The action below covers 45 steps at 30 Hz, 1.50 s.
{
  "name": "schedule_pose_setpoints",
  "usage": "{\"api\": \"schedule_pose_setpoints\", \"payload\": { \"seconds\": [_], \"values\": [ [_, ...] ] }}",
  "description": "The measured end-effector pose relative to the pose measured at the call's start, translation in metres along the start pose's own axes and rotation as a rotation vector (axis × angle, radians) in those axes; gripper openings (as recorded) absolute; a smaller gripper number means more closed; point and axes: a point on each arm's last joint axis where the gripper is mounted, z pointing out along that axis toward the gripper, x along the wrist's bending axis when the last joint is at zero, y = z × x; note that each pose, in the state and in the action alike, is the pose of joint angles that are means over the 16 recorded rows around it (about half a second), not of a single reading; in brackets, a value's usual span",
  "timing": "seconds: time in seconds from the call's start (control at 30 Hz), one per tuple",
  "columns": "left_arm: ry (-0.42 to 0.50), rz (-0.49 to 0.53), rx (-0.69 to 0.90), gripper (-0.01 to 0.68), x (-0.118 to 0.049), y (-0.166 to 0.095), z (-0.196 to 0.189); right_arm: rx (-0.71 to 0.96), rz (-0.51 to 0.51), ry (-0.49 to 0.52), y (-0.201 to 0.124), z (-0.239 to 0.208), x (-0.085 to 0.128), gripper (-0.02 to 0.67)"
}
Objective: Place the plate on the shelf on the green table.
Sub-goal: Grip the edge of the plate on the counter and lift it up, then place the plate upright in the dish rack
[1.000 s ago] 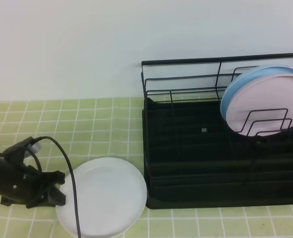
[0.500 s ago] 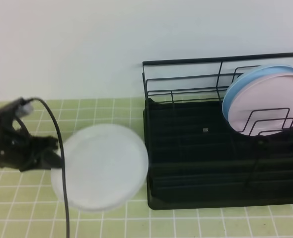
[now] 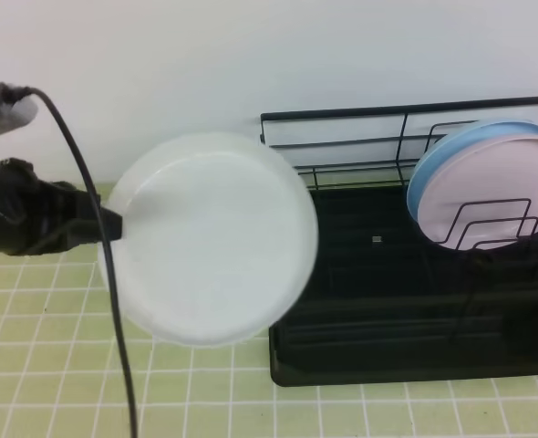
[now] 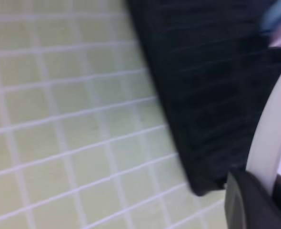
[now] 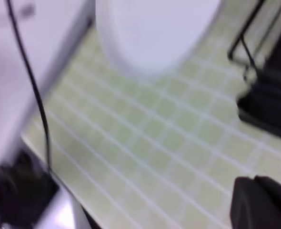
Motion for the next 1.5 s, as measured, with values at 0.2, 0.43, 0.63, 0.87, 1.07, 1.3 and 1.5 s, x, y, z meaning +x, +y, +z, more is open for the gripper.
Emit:
{"api": "schedule_pose_setpoints", "payload": {
  "seconds": [0.2,0.43,0.63,0.87,1.07,1.3,1.5],
  "values": [
    [-0.019,0.116,-0.068,0.005,-0.037,-0.006,-0.029,-0.128,0.095,0.059,0.012,-0.001,0.005,0.030],
    [-0.046,0.189,-0.139,0.005,-0.064,-0.016,-0.058,-0.224,0.158,0.111,0.021,-0.003,0.008,0.178],
    [-0.099,0.187,-0.180,0.005,-0.075,-0.020,-0.072,-0.253,0.150,0.120,0.024,-0.004,0.009,0.324],
    [-0.174,0.161,-0.194,0.005,-0.083,-0.020,-0.075,-0.256,0.140,0.145,0.026,0.001,0.008,0.407],
    [-0.198,0.163,-0.193,0.004,-0.089,-0.021,-0.073,-0.250,0.152,0.195,0.031,0.010,0.005,0.411],
    [-0.203,0.196,-0.199,0.004,-0.101,-0.023,-0.067,-0.234,0.175,0.255,0.036,0.025,-0.001,0.408],
    [-0.215,0.225,-0.195,0.005,-0.112,-0.025,-0.060,-0.209,0.156,0.276,0.037,0.036,-0.006,0.333]
  ]
}}
